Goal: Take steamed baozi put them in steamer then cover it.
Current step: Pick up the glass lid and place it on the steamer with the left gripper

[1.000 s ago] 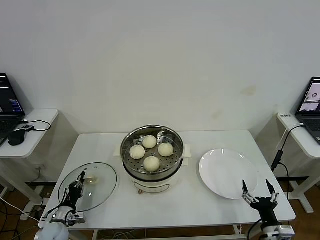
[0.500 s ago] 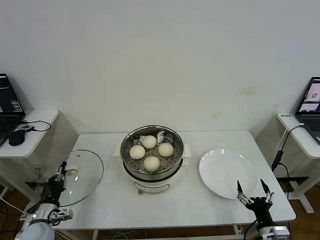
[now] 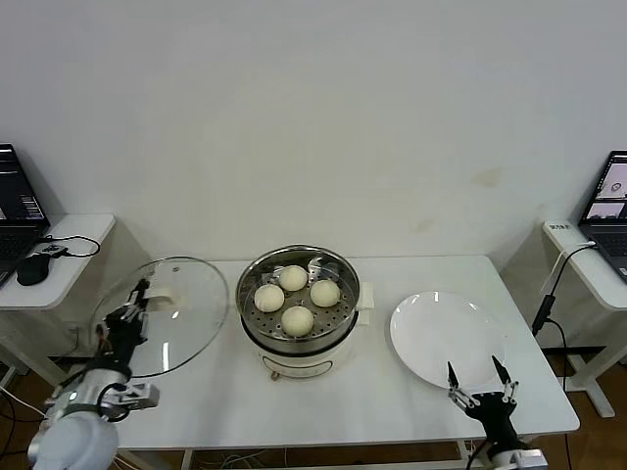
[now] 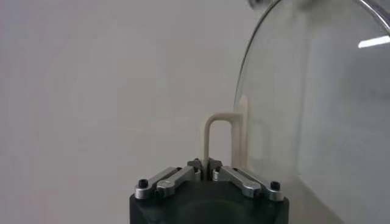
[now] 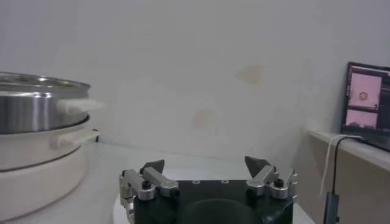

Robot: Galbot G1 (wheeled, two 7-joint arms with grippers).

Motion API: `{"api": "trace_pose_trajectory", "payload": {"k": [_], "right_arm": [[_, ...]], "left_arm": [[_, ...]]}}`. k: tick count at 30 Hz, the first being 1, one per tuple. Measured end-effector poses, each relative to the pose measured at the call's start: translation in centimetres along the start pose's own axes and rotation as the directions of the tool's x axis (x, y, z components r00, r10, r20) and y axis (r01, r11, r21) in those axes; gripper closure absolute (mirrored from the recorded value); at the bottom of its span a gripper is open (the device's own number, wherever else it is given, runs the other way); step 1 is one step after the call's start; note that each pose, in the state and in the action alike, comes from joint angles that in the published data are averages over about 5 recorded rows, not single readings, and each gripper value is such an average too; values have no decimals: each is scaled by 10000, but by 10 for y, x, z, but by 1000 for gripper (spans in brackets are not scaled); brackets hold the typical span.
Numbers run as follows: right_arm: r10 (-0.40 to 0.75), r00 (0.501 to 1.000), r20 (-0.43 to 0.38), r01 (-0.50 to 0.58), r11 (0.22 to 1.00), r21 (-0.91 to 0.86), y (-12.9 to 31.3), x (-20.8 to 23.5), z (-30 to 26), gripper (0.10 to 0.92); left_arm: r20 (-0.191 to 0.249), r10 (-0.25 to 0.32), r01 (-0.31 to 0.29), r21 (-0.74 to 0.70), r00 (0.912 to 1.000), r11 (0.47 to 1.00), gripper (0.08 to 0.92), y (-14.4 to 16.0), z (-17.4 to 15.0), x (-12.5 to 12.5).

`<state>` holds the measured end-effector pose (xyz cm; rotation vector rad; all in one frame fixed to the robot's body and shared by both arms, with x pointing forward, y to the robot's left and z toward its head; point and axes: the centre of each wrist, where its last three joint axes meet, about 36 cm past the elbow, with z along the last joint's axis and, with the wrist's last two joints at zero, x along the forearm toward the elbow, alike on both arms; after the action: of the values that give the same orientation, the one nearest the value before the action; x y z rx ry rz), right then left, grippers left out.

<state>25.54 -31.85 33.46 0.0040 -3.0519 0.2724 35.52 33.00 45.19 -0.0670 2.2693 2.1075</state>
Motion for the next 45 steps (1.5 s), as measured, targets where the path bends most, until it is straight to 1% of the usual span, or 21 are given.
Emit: {"api": "trace_pose_trajectory", "payload": {"k": [5, 9, 20, 28, 34, 39, 45], "right_arm": [[-4, 9998, -191, 10, 9995, 313, 9, 0, 5, 200], [31, 9994, -330, -12, 9985, 556, 20, -2, 10, 200], [97, 9986, -518, -33, 9926, 1217, 42, -6, 18, 200], [33, 9990, -436, 30, 9897, 1433, 47, -5, 19, 200], [34, 9991, -426, 32, 9881, 1535, 46, -5, 18, 199], [19, 9992, -408, 45, 9876, 1569, 47, -4, 18, 200], [9, 9991, -425, 59, 9872, 1596, 48, -3, 18, 200]], "left_arm": [[389, 194, -207, 326, 9991, 9993, 864, 4, -35, -10], [576, 368, -396, 494, 9977, 9980, 864, 4, -64, -21], [724, 610, -651, 564, 9955, 9963, 864, 1, -140, -60], [809, 748, -786, 438, 9939, 9959, 864, -5, -189, -84], [737, 920, -938, 220, 9930, 9953, 864, -14, -214, -95], [650, 1083, -1081, -63, 9920, 9941, 864, -24, -225, -100], [600, 1145, -1130, -277, 9916, 9932, 864, -32, -234, -103]]}}
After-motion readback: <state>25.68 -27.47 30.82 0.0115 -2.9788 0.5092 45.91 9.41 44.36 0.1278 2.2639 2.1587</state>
